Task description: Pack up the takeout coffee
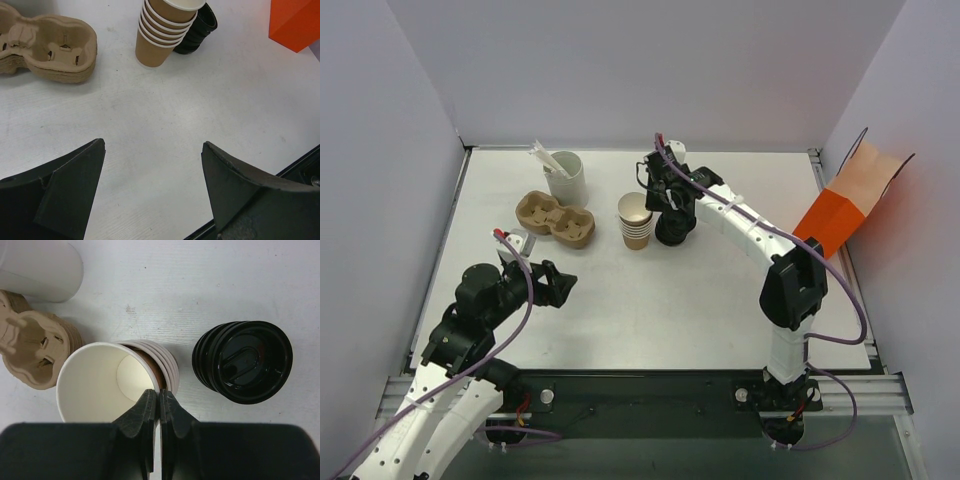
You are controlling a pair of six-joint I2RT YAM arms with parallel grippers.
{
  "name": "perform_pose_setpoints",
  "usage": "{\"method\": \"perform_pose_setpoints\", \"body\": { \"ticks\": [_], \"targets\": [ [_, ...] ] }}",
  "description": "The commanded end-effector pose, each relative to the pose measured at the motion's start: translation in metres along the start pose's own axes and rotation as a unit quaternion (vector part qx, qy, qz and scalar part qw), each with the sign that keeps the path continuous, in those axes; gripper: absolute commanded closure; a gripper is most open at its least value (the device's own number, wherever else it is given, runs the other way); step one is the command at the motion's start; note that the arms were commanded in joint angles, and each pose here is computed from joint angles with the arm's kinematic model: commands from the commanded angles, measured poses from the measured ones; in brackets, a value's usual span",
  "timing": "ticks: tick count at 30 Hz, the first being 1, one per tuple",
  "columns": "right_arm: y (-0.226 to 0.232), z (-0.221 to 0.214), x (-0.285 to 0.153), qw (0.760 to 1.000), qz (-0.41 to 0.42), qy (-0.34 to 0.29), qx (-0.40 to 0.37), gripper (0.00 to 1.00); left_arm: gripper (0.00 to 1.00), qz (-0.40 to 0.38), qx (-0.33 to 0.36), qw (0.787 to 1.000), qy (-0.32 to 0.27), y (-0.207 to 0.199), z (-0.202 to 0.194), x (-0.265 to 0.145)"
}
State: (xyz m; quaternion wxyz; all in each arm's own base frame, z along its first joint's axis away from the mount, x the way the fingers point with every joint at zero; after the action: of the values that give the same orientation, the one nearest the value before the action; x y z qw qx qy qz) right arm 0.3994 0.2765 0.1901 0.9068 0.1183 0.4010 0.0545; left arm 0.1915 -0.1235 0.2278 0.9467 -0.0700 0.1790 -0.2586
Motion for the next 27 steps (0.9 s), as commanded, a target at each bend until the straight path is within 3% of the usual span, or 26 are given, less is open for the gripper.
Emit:
{"method": "perform_pose_setpoints", "body": {
  "ticks": [1, 11, 15, 22, 27],
  "targets": [
    [0.007, 0.013, -0.028, 0.999, 0.028, -0.019, 0.030, 0.98, 0.12, -0.020, 0.017, 0.999, -0.032, -0.007, 0.014, -0.001],
    [0.021, 0.044, -0.062, 0.995, 0.080, -0.047, 0.041, 1.00, 0.12, -0.011, 0.016, 0.999, -0.032, -0.004, 0.013, -0.002],
    [0.024, 0.047, -0.084, 0.992, 0.105, -0.050, 0.037, 1.00, 0.07, 0.017, 0.007, 1.000, -0.021, 0.003, 0.014, -0.002],
    [0.022, 0.016, -0.114, 0.990, 0.138, -0.028, 0.013, 0.99, 0.03, 0.045, 0.003, 0.999, -0.014, 0.011, 0.015, -0.003],
    [0.010, -0.033, -0.115, 0.991, 0.129, 0.010, -0.015, 0.99, 0.03, 0.055, 0.003, 0.998, -0.021, 0.014, 0.017, -0.006]
  ]
}}
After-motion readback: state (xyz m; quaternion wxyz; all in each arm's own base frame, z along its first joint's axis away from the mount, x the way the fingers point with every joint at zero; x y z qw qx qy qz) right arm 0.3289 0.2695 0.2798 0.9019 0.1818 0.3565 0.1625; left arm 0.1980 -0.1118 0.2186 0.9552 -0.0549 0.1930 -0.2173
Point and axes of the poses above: each gripper's point midway between its finger pads, its own x axis out along the fingers, its own y axis along the line the jaws close on, z = x × y, the point moved 2 cm from there along -x, back along the fingers, and after that the axes turned 6 degrees about x, right-handed, at the moved point
